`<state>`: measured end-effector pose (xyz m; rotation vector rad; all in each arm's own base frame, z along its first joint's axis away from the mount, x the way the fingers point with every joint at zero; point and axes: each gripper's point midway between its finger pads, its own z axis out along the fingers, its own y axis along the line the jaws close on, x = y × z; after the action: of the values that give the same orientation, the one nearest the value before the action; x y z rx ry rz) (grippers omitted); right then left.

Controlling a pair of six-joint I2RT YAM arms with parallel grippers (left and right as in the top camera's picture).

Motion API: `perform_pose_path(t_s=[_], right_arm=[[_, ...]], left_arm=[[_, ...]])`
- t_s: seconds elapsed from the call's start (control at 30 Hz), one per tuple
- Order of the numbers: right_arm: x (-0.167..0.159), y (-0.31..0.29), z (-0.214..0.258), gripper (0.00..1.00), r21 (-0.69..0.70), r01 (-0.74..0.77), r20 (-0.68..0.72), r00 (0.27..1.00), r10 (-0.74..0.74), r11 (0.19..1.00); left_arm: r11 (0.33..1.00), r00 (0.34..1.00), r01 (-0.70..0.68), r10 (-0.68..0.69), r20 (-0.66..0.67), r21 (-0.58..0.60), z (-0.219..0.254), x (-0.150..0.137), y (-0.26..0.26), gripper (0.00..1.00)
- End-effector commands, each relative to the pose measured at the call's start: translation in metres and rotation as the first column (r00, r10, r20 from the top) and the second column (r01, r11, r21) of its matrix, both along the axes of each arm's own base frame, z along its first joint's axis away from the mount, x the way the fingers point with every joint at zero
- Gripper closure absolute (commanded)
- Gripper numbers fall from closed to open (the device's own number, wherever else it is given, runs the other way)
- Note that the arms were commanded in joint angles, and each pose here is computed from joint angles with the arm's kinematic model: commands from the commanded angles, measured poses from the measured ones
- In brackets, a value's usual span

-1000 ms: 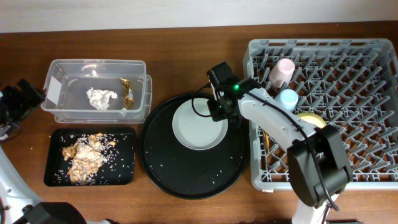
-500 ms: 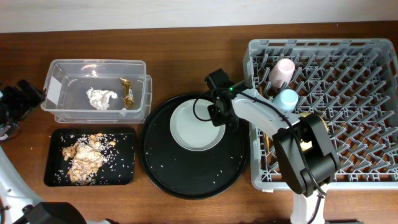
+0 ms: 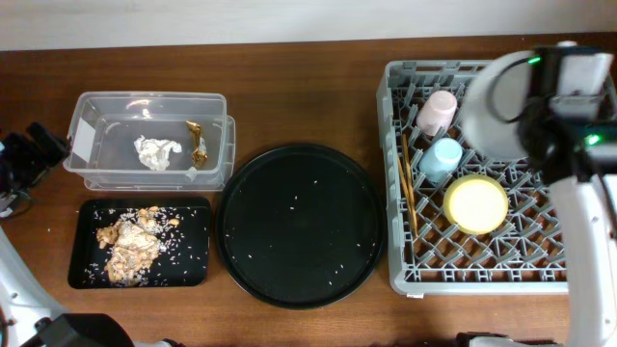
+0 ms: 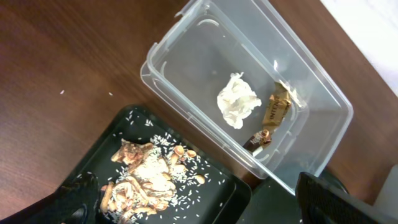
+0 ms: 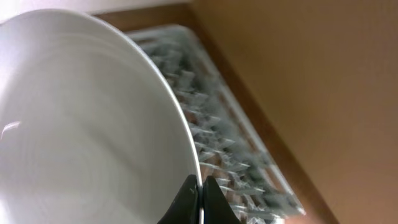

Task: Sort waste into correct bins and load items into the dishwasher rack
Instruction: 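Grasp the white plate edge with the right gripper and lift it, then carry the white plate with the right gripper and stand it upright in the rack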

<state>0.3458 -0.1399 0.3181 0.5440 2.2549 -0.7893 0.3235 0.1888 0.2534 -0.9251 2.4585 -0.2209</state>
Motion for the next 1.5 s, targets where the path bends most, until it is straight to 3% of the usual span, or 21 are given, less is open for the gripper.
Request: perform_pose_path(t_s=[0.0,0.07,0.27,0.43,0.53,0.63,0.7,0.73,0.77,0.8,0.83,0.93,1.0,1.03,1.07,1.13,1.2,1.23,1.3,1.4,1.47], right_arm=[[-0.002,-0.062,-0.022,0.96,-0.035,0.170,-0.055,0.984,-0.171,0.985],[0.003,-0.094,-0.045,0.96,-0.091,0.246,-0.113,0.960,-0.255,0.965],[0.047,-0.095,-0.070,0.96,-0.156,0.144,-0.171,0.971,-0.170,0.977],[0.088,-0.027,-0.083,0.96,-0.146,-0.155,-0.281,0.953,0.109,0.977],[0.092,-0.021,-0.092,0.96,-0.136,-0.176,-0.306,0.943,0.128,0.975],[0.111,0.014,-0.112,0.94,0.043,-0.357,-0.266,0.896,0.355,0.933],[0.109,0.014,-0.113,0.85,0.049,-0.356,-0.273,0.894,0.355,0.933],[0.107,0.014,-0.115,0.57,0.054,-0.354,-0.281,0.892,0.355,0.934],[0.107,0.014,-0.115,0.20,0.056,-0.353,-0.281,0.892,0.354,0.934],[0.107,0.014,-0.115,0.04,0.055,-0.353,-0.281,0.892,0.353,0.934],[0.107,0.014,-0.115,0.01,0.056,-0.353,-0.281,0.892,0.354,0.934],[0.119,0.050,-0.114,0.00,0.197,-0.436,-0.145,0.873,0.466,0.878],[0.128,0.119,-0.102,0.08,0.387,-0.567,0.064,0.803,0.592,0.727],[0.126,0.155,-0.101,0.10,0.458,-0.602,0.118,0.771,0.626,0.654],[0.118,0.176,-0.110,0.14,0.502,-0.587,0.092,0.766,0.636,0.635],[0.103,0.208,-0.132,0.38,0.558,-0.573,0.027,0.736,0.677,0.600],[0.093,0.232,-0.155,0.68,0.594,-0.557,-0.030,0.706,0.708,0.581],[0.089,0.239,-0.170,0.74,0.609,-0.545,-0.061,0.692,0.720,0.576],[0.084,0.239,-0.204,0.76,0.646,-0.481,-0.120,0.703,0.701,0.593],[0.082,0.243,-0.229,0.68,0.675,-0.438,-0.162,0.697,0.698,0.594],[0.078,0.247,-0.237,0.68,0.682,-0.429,-0.183,0.685,0.706,0.593]], left_arm=[[1.000,1.000,-0.004,0.004,0.021,0.015,0.009,-0.002,0.000,0.00],[1.000,1.000,-0.004,0.004,0.021,0.015,0.009,-0.002,0.000,0.00],[1.000,1.000,-0.004,0.004,0.021,0.015,0.009,-0.002,0.000,0.00],[1.000,1.000,-0.004,0.004,0.021,0.015,0.009,-0.002,0.000,0.00],[1.000,1.000,-0.004,0.004,0.021,0.015,0.009,-0.002,0.000,0.00],[1.000,1.000,-0.004,0.004,0.021,0.015,0.009,-0.002,0.000,0.00],[1.000,1.000,-0.004,0.004,0.020,0.015,0.009,-0.002,0.000,0.00],[1.000,1.000,-0.004,0.004,0.021,0.015,0.009,-0.002,0.000,0.00],[1.000,1.000,-0.004,0.004,0.020,0.015,0.009,-0.002,0.000,0.00],[1.000,1.000,-0.004,0.004,0.021,0.015,0.009,-0.002,0.000,0.00],[1.000,1.000,-0.004,0.004,0.021,0.015,0.009,-0.002,0.000,0.00],[1.000,1.000,-0.004,0.004,0.020,0.015,0.009,-0.002,0.000,0.00],[1.000,1.000,-0.004,0.004,0.021,0.015,0.009,-0.002,0.000,0.00],[1.000,1.000,-0.004,0.004,0.020,0.015,0.009,-0.002,0.000,0.00],[1.000,1.000,-0.004,0.004,0.020,0.015,0.009,-0.002,0.000,0.00],[1.000,1.000,-0.004,0.004,0.020,0.015,0.009,-0.002,0.000,0.00],[1.000,1.000,-0.004,0.004,0.021,0.015,0.009,-0.002,0.000,0.00],[1.000,1.000,-0.004,0.004,0.020,0.015,0.009,-0.002,0.000,0.00],[1.000,1.000,-0.004,0.004,0.021,0.015,0.009,-0.002,0.000,0.00],[1.000,1.000,-0.004,0.004,0.020,0.015,0.009,-0.002,0.000,0.00],[1.000,1.000,-0.004,0.004,0.021,0.015,0.009,-0.002,0.000,0.00]])
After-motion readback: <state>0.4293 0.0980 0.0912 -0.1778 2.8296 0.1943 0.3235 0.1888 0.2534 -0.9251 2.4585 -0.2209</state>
